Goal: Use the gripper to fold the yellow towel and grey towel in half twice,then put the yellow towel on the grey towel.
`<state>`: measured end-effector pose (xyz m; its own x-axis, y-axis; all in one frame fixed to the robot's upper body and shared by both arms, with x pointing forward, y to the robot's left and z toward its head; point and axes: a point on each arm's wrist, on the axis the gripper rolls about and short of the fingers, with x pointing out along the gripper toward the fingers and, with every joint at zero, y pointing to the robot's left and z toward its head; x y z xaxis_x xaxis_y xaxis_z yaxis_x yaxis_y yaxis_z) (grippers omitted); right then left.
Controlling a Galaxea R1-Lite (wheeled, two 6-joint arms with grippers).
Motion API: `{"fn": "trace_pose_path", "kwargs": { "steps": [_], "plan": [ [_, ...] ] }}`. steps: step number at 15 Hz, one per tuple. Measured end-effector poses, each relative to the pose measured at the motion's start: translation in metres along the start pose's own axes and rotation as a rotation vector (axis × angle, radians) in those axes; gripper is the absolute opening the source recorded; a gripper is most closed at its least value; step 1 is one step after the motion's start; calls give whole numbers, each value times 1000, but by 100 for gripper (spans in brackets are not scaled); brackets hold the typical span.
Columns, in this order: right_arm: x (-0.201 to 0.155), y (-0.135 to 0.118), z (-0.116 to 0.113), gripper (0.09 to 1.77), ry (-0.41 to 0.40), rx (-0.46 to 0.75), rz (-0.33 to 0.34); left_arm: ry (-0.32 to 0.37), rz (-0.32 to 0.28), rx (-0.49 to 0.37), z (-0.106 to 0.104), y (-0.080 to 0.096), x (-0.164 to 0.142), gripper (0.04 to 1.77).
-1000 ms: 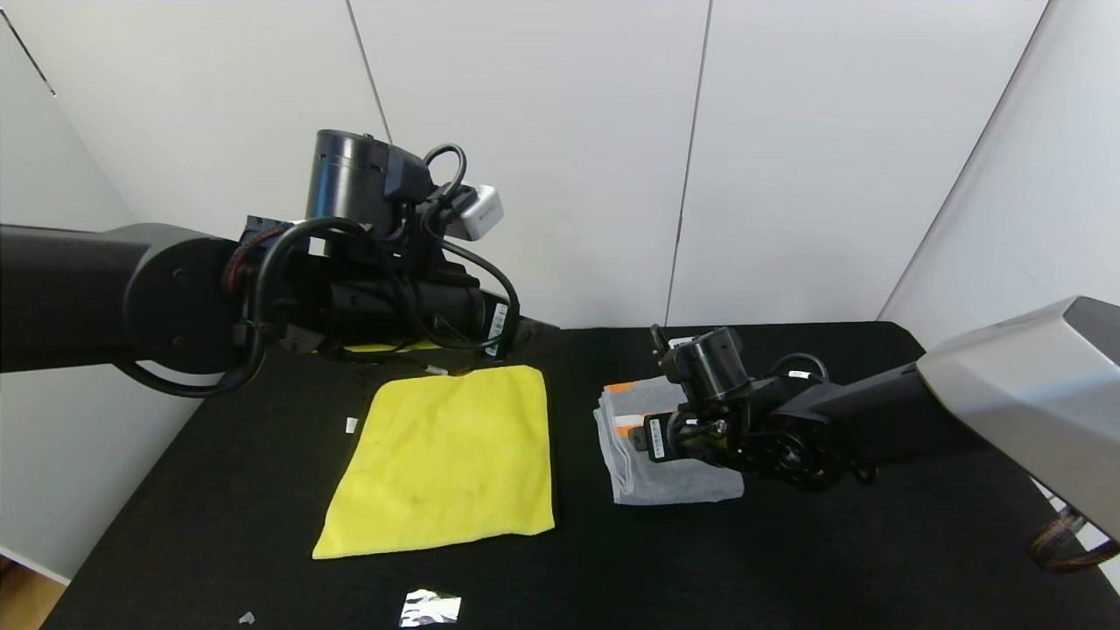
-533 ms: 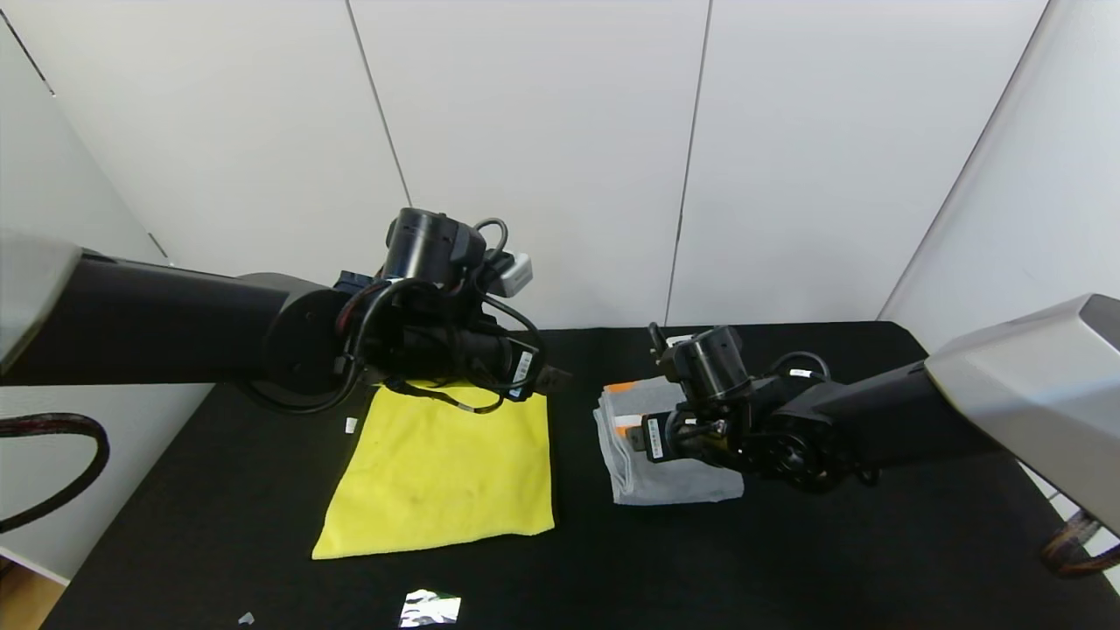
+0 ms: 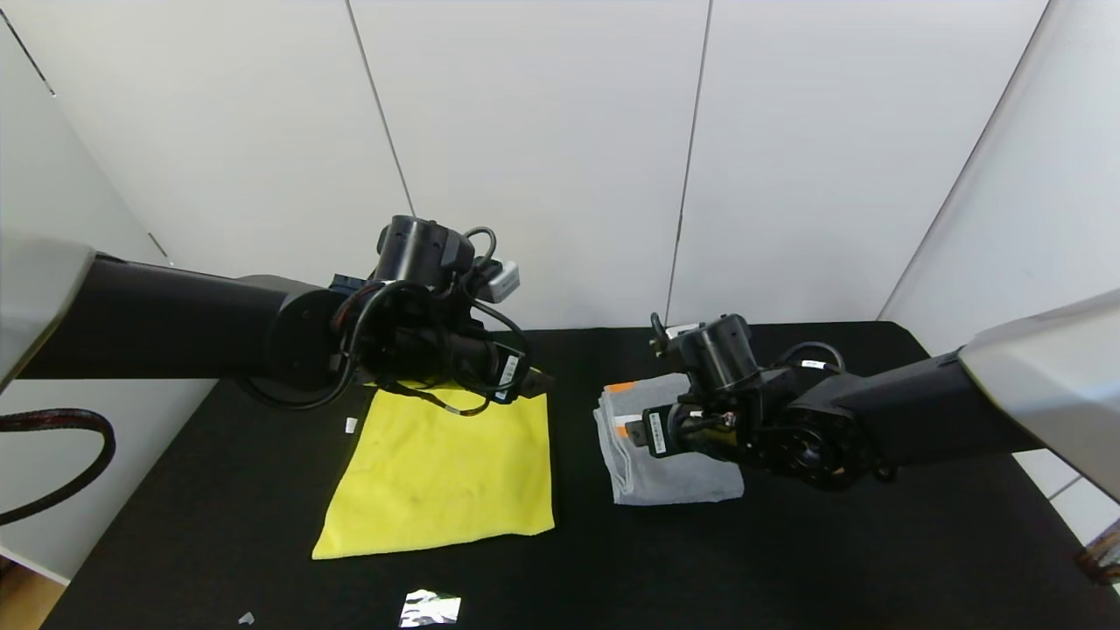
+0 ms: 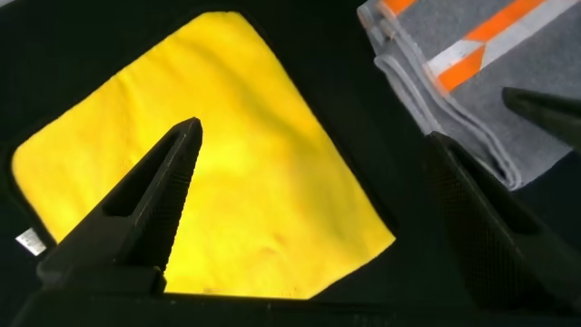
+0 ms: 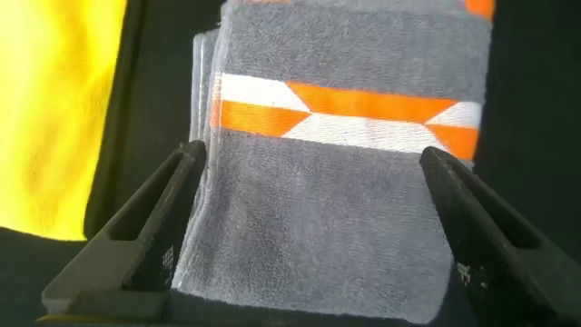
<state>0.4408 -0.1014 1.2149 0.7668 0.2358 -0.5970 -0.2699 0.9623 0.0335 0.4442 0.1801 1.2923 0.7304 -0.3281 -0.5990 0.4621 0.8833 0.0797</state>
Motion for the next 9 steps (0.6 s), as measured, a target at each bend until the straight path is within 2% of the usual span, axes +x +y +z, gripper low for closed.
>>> {"fn": "trace_pose_path", "kwargs": {
  "steps": [4, 9],
  "plan": [
    [-14, 7, 3, 170, -11, -49, 48, 19, 27, 26, -3, 13, -9, 172],
    [-28, 22, 5, 170, -28, -127, 103, 126, 69, 31, -17, 39, -22, 172]
  ]
}}
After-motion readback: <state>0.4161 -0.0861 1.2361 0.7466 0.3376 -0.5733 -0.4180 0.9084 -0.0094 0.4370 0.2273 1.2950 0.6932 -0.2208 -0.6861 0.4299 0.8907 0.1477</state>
